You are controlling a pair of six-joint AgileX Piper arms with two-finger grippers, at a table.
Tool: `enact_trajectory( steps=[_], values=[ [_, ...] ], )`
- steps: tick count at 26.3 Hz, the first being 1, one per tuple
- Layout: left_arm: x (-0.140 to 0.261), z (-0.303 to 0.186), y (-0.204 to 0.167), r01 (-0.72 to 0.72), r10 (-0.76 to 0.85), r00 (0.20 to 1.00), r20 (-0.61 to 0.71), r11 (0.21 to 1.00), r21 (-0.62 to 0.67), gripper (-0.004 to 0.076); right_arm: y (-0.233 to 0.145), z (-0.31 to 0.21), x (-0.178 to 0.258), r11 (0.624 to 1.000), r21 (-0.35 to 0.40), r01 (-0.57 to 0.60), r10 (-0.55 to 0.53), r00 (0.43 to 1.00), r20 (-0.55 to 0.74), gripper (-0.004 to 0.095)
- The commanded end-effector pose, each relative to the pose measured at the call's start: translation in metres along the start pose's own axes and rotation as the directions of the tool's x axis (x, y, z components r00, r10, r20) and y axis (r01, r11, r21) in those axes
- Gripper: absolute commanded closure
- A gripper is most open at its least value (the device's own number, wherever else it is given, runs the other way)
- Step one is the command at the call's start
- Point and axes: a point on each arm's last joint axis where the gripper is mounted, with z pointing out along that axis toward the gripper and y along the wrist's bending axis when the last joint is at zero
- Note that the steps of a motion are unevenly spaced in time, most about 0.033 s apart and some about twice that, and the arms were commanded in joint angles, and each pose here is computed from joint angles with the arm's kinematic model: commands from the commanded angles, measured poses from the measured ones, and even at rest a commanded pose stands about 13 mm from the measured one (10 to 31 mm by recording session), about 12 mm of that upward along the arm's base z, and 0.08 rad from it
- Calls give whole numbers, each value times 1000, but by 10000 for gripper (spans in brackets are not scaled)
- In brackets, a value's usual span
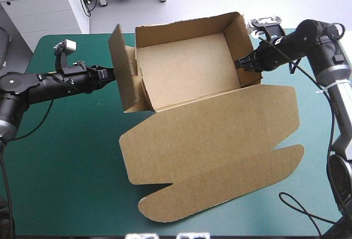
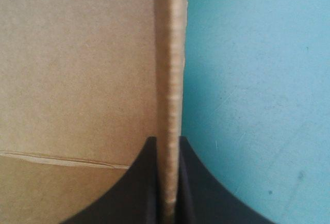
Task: Fold the box
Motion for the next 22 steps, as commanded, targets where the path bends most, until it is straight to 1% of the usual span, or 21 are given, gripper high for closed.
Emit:
enact_trajectory(
  steps=[1, 6, 9, 13, 15, 17, 18, 19, 20, 22],
  values=[
    [-7, -11, -33, -41, 36, 997, 66, 995, 86, 731, 24, -24, -15, 1000, -5, 22, -20, 988, 152, 920],
    [-2, -3, -43, -46, 42, 998, 36, 992, 120, 731, 41, -20, -18, 999, -29, 42, -37, 984, 172, 920],
    [-2, -2, -44, -47, 43, 998, 35, 991, 124, 731, 44, -19, -19, 998, -37, 46, -38, 983, 178, 920],
    [-4, -2, -43, -53, 47, 997, 56, 993, 105, 731, 45, -19, -18, 999, -44, 32, -24, 984, 174, 920],
    [-5, -2, -42, -53, 47, 997, 64, 994, 97, 713, 45, -19, -18, 998, -46, 32, -24, 986, 167, 920],
    [-5, -2, -42, -58, 51, 996, 70, 994, 92, 654, 45, -19, -17, 998, -47, 32, -24, 986, 162, 920],
    [-5, -2, -42, -57, 51, 996, 68, 994, 93, 539, 45, -19, -17, 998, -46, 33, -25, 987, 160, 920],
    [-5, -2, -42, -58, 51, 996, 66, 994, 95, 484, 45, -19, -17, 998, -46, 33, -25, 987, 160, 920],
    [-4, -2, -42, -30, 24, 998, 58, 994, 103, 349, 44, -19, -17, 999, -41, 33, -26, 987, 158, 920],
    [-3, -2, -44, 26, -31, 999, 41, 993, 118, 236, 43, -19, -16, 999, -24, 28, -24, 988, 153, 920]
  ],
)
